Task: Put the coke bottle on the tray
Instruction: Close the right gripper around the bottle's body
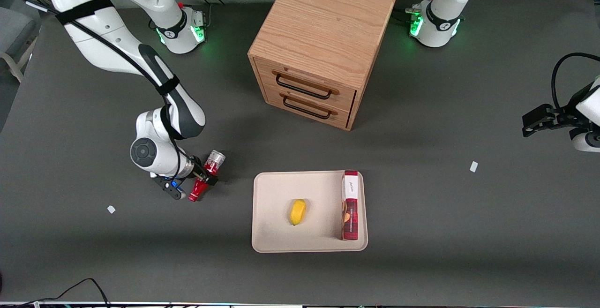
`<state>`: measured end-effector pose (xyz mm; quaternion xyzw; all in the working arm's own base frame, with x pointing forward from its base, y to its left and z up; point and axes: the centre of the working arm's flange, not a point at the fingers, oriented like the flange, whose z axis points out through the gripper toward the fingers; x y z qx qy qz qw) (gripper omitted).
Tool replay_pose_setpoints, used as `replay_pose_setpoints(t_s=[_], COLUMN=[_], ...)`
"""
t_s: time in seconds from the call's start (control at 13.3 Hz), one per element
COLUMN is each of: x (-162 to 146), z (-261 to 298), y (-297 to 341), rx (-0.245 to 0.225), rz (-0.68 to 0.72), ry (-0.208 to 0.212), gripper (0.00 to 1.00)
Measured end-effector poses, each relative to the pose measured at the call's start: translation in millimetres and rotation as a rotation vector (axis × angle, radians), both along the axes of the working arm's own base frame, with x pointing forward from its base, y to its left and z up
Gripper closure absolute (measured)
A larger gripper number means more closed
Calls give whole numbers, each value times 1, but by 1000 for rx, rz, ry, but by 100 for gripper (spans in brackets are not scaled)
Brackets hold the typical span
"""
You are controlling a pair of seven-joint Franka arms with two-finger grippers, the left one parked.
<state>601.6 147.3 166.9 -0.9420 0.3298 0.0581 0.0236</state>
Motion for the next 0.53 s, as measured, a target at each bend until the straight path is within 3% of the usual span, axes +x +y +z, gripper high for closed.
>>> replay_pose_setpoints(t_s=[0.15, 0.53], x=[0, 4], z=[-1, 14], y=[1, 13], rx=[2, 3], rz=[2, 36], ry=[-5, -9], gripper=[44, 47])
